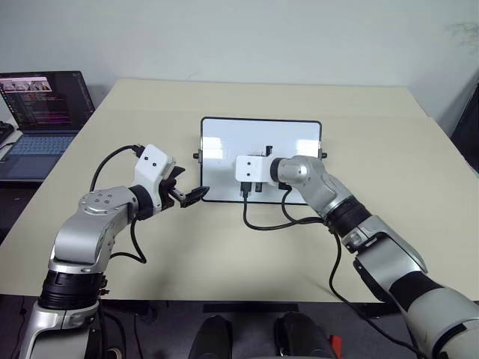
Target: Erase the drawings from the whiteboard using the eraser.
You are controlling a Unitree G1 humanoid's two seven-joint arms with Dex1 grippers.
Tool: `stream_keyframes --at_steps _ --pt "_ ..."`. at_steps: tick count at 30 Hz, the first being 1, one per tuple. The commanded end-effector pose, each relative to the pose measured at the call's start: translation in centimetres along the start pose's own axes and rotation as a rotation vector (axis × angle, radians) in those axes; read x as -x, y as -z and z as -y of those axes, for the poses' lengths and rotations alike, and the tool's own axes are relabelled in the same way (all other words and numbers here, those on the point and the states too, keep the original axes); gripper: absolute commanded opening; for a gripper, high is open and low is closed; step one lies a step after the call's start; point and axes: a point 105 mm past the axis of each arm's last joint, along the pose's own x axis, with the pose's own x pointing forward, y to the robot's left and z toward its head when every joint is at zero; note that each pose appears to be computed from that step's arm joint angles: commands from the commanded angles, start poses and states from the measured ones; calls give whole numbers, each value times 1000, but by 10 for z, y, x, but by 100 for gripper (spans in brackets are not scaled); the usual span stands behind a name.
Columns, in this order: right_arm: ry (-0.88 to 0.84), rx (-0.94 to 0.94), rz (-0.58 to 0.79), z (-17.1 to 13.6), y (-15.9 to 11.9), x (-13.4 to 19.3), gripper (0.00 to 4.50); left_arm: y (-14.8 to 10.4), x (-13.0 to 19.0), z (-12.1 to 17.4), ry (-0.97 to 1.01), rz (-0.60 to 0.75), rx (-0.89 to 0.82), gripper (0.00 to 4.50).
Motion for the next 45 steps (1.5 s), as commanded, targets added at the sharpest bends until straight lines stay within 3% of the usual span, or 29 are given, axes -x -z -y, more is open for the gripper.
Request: stream_keyframes --at_steps 1,5,9,12,17,23,28,36,45 --pt "-86 -109 -225 -32 62 10 125 -12 0 3 16 42 -36 450" --pt "-36 -138 -146 -25 41 6 125 -12 -1 4 21 43 -34 450" --pt "63 -373 141 -4 -21 12 125 -14 -1 3 22 46 -34 450" --pt "125 -546 281 15 -49 29 125 -14 -1 3 24 48 -32 450" --pt "227 -709 399 39 -56 82 125 -19 -5 8 56 68 -30 450" --pt "300 -732 318 29 -27 129 125 -27 -10 13 94 113 -40 450" --pt "379 -772 147 2 4 158 125 -33 -16 21 147 146 -43 450" --pt "340 -842 92 -34 3 146 125 -33 -21 19 170 148 -38 450" --pt "322 -813 130 -29 -9 128 125 -32 -21 19 175 152 -43 450"
